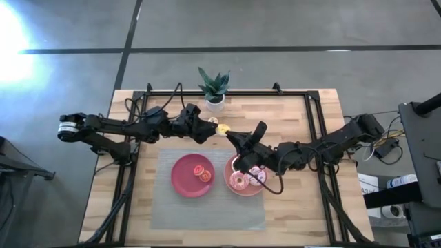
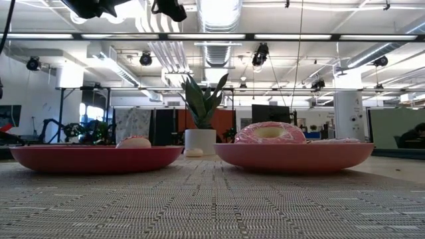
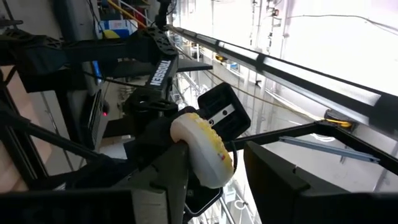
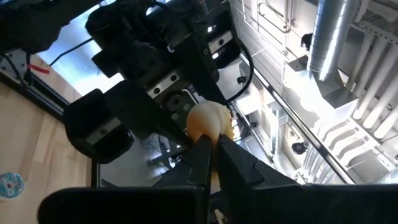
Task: Pick & Place donuts
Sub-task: Put the small yellow donut on the pink plate
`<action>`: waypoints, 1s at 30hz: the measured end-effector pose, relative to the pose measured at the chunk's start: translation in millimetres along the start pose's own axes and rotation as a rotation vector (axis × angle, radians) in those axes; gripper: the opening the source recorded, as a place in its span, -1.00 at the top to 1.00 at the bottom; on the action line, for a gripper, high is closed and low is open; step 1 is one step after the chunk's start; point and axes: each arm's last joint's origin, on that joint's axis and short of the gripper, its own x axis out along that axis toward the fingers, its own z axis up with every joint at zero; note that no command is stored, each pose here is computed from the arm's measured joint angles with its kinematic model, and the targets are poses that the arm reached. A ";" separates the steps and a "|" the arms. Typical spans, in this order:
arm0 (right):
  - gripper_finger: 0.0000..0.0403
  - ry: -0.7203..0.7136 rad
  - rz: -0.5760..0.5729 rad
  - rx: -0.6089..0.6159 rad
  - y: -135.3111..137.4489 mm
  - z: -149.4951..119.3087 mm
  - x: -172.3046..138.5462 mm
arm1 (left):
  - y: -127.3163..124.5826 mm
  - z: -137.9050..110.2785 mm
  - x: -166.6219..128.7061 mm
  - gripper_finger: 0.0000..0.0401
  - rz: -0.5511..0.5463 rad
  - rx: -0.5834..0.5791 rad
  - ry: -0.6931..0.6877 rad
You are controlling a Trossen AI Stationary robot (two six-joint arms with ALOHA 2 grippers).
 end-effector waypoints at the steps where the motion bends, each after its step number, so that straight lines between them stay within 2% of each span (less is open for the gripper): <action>1: 0.94 0.001 0.003 -0.001 1.2 -0.7 -0.2 | 0.2 0.0 0.1 0.37 0.001 0.000 0.000; 15: 0.94 0.012 0.012 0.015 6.2 -3.8 -1.3 | 8.7 -0.7 -0.3 0.84 0.086 0.054 0.024; 23: 0.93 0.080 0.007 0.133 10.7 -7.6 -2.8 | 11.6 -0.5 -0.6 0.96 0.115 0.090 0.025; 26: 0.86 0.089 0.004 0.160 11.2 -6.3 -4.9 | 12.5 -0.1 -0.8 0.96 0.125 0.097 0.022; 30: 0.65 0.081 0.007 0.215 11.8 -3.4 -8.5 | 12.8 0.7 -0.9 0.96 0.129 0.099 0.014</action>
